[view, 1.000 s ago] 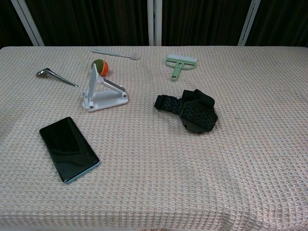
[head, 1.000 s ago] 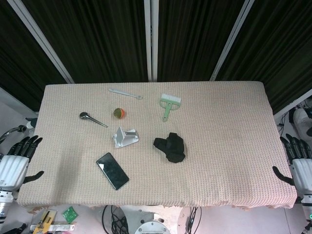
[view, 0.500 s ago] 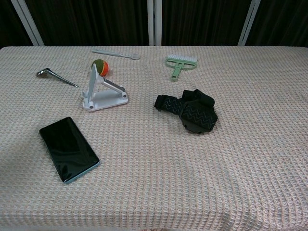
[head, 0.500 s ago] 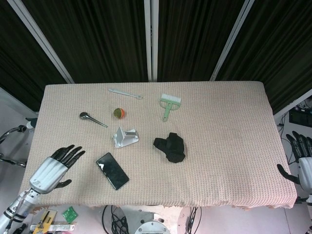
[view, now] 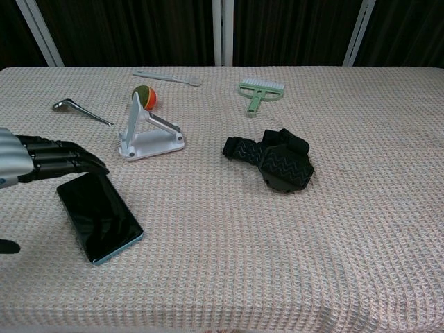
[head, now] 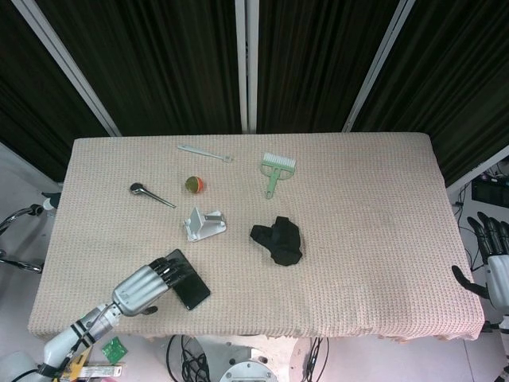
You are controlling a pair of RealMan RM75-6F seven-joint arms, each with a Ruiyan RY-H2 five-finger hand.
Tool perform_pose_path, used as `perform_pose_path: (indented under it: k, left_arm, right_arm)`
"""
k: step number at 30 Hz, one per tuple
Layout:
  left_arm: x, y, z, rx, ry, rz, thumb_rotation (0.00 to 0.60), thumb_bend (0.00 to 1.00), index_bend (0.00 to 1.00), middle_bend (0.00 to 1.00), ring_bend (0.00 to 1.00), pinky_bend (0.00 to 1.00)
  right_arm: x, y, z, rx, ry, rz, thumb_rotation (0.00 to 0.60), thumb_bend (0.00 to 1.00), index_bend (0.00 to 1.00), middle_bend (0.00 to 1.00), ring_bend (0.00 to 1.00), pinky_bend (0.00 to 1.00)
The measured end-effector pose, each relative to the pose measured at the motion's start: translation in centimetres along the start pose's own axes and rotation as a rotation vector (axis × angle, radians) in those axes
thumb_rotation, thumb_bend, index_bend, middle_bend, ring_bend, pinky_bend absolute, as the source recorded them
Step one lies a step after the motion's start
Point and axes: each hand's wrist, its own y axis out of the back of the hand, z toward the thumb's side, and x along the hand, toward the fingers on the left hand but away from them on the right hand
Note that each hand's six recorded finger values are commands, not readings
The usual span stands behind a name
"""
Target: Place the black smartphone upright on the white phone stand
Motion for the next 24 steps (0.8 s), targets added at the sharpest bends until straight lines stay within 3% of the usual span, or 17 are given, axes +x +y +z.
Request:
perform_pose_path:
  k: [12, 24]
  left_arm:
    - [3.8, -0.3, 1.2, -0.056, -0.037, -0.063, 0.600, 0.12, 0.09, 0.09, 0.09, 0.22]
    - [5.7, -0.6, 1.1, -0.010, -0.030, -0.108, 0.600, 0.12, 0.11, 0.09, 0.09, 0.22]
  right_arm:
    - [0.3, 0.2, -0.6, -0.004, -0.007, -0.005, 0.600, 0.16, 0.00, 0.00, 0.00, 0.00]
    - [0.3, 0.4, -1.1, 0.004, -0.031, -0.015, 0.600, 0.16, 0.00, 0.00, 0.00, 0.00]
